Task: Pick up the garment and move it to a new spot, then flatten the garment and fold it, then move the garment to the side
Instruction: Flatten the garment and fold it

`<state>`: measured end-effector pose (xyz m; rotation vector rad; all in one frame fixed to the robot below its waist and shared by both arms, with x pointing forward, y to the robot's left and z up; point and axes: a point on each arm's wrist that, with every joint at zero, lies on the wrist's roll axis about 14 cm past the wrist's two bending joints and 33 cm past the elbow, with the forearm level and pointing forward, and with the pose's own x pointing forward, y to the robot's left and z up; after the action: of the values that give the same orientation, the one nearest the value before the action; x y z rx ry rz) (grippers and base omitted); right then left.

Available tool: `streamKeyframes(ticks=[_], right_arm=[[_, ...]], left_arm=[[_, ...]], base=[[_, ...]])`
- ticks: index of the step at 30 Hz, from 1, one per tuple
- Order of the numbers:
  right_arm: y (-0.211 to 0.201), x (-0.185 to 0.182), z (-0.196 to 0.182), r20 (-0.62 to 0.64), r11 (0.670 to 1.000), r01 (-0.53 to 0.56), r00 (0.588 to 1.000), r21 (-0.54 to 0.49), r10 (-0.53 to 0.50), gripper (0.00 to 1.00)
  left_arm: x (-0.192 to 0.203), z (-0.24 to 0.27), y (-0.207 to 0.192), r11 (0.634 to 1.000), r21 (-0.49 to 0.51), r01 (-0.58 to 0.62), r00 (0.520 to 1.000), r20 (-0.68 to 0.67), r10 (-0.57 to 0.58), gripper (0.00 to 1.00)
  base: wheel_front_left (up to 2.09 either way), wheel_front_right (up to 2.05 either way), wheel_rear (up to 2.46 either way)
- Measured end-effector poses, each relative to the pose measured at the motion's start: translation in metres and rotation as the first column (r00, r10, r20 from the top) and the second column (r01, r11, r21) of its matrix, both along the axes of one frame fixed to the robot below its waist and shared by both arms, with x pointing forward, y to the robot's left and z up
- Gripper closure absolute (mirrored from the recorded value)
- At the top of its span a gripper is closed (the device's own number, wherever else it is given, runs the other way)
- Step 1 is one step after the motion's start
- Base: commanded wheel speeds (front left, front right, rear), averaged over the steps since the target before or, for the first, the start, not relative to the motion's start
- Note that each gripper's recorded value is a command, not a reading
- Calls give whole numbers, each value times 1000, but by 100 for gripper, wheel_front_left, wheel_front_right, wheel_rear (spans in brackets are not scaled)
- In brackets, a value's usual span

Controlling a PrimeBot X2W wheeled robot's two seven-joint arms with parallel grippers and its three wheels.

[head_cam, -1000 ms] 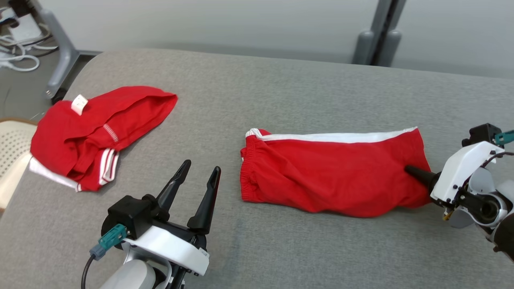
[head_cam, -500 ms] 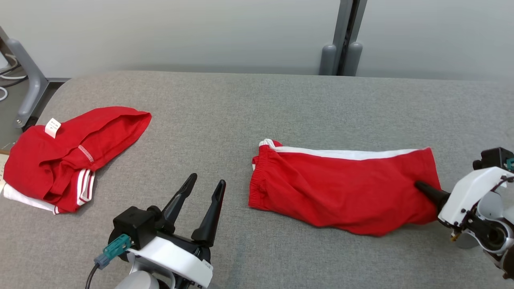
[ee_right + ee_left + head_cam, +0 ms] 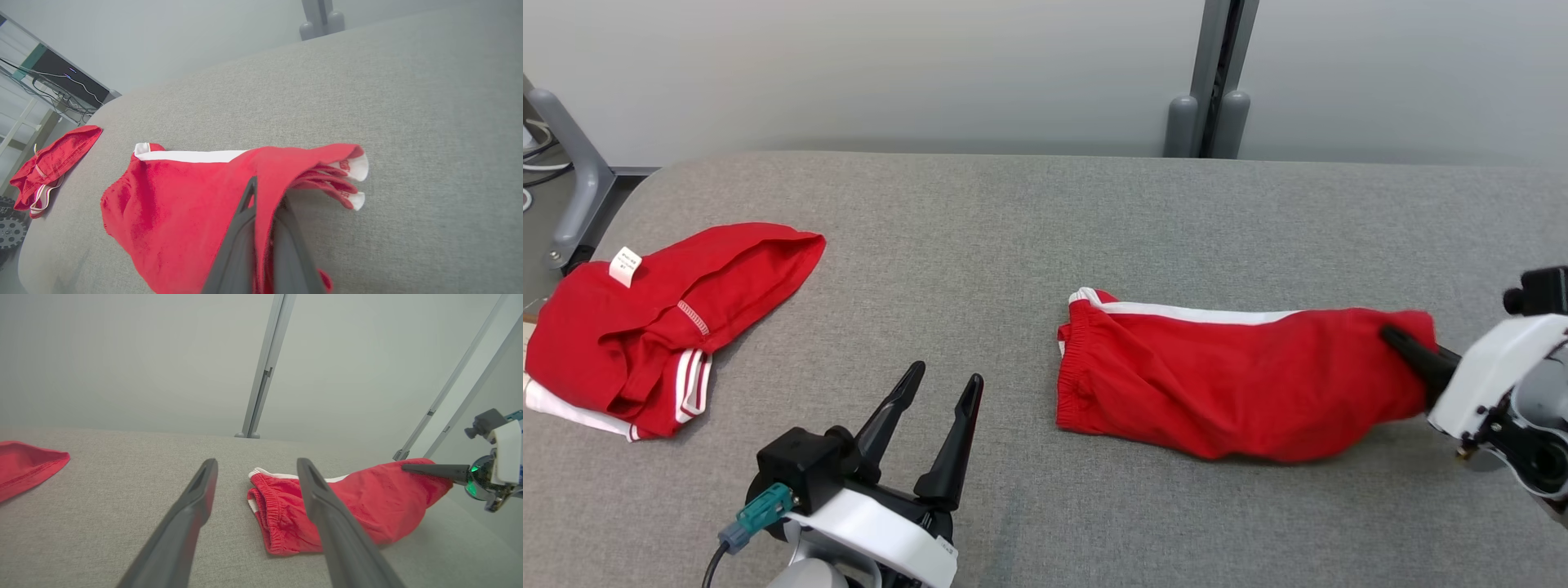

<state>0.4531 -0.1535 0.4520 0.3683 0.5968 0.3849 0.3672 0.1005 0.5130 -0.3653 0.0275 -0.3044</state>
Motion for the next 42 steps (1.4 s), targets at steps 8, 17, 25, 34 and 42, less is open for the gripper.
streamKeyframes(ticks=[8, 17, 25, 34, 42], right_arm=[[65, 6, 34, 101, 983, -180, 979, 39, 176, 100], [142, -4, 38, 101, 927, -370, 926, 62, 363, 100], [183, -13, 9, -21, 899, -429, 902, 89, 432, 100], [204, -14, -8, -77, 896, -433, 895, 95, 440, 55], [208, -14, 13, -26, 900, -406, 909, 159, 415, 0]], left_arm=[[-3, -5, 0, 1000, -14, -13, 1000, -18, 13, 0], [-10, -10, 13, 997, -31, -69, 997, -38, 67, 0], [-17, -13, 34, 989, -35, -144, 989, -48, 143, 0], [-24, -16, 47, 980, -38, -196, 979, -58, 194, 0], [-19, -16, 43, 983, -38, -180, 983, -53, 178, 0]], base=[[0, 0, 0], [0, 0, 0], [0, 0, 0], [0, 0, 0], [0, 0, 0]])
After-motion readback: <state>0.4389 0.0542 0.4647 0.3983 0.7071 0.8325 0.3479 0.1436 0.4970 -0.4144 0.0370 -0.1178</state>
